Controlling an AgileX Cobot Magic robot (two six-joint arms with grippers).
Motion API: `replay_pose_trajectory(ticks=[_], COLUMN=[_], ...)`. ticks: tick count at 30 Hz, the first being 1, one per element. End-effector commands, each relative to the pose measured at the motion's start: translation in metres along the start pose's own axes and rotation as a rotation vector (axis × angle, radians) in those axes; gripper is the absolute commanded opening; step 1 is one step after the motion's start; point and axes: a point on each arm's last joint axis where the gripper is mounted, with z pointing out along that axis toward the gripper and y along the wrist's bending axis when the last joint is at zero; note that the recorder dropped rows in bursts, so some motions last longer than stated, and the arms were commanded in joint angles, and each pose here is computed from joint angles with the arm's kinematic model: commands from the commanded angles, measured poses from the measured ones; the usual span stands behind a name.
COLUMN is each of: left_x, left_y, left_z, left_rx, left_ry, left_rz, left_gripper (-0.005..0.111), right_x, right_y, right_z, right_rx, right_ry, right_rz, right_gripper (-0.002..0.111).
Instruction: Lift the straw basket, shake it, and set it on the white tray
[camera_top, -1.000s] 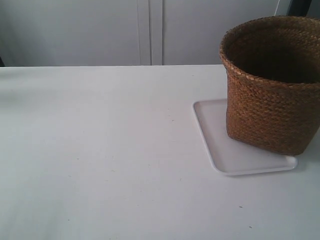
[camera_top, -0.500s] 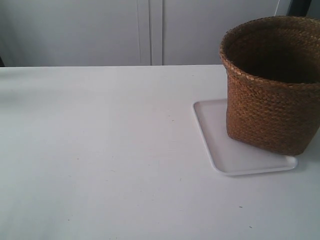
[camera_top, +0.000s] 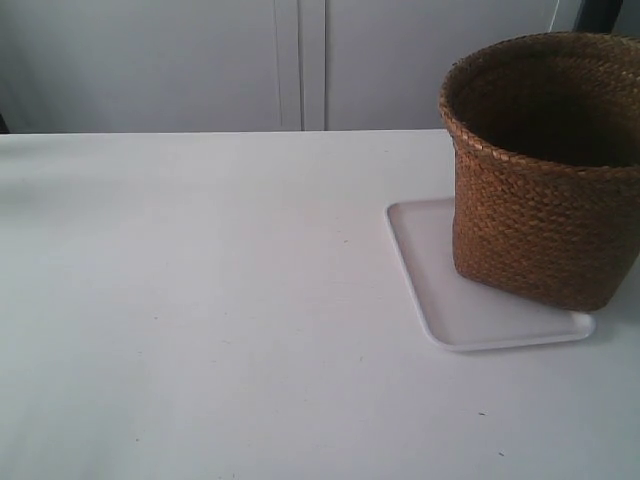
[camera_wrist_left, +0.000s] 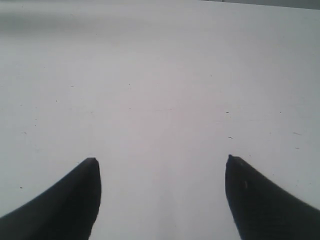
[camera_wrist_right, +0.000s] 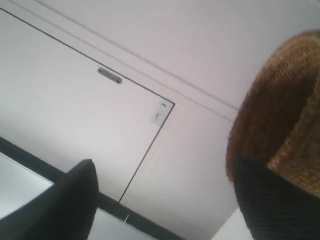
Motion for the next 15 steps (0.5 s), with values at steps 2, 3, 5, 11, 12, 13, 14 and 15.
replay_pose_trajectory(ticks=[2,3,5,11,12,13,14,15], left_x=[0.001,0.001,0.001,0.001,0.001,0.001,0.001,0.001], left_y=[0.000,0.000,0.000,0.000,0.000,0.000,0.000,0.000], left_z=[0.000,0.000,0.000,0.000,0.000,0.000,0.000,0.000], left_rx=[0.000,0.000,0.000,0.000,0.000,0.000,0.000,0.000], left_ry=[0.000,0.000,0.000,0.000,0.000,0.000,0.000,0.000], left_rz=[-0.002,-0.002,-0.002,-0.002,-0.002,-0.002,-0.002,-0.002], left_gripper=[0.072,0.072,0.072,0.072,0.072,0.072,0.072,0.072], right_x=[0.025,0.029,0.038,0.050,0.050,0.051,0.052,0.053], right_y=[-0.040,-0.047,-0.063,-0.087,-0.087,-0.088,-0.089,-0.090], right_z=[0.009,0.010,0.011,0.011,0.011,0.011,0.011,0.011], right_rx=[0.019,0.034,0.056,0.025,0.020,0.028,0.029,0.036], right_ry=[0.046,0.061,0.092,0.080,0.080,0.101,0.112,0.128], right_rz=[-0.116,-0.169,-0.292,-0.583,-0.639,-0.697,-0.750,-0.788], right_gripper=[0.070,0.070,0.070,0.070,0.070,0.070,0.070,0.070])
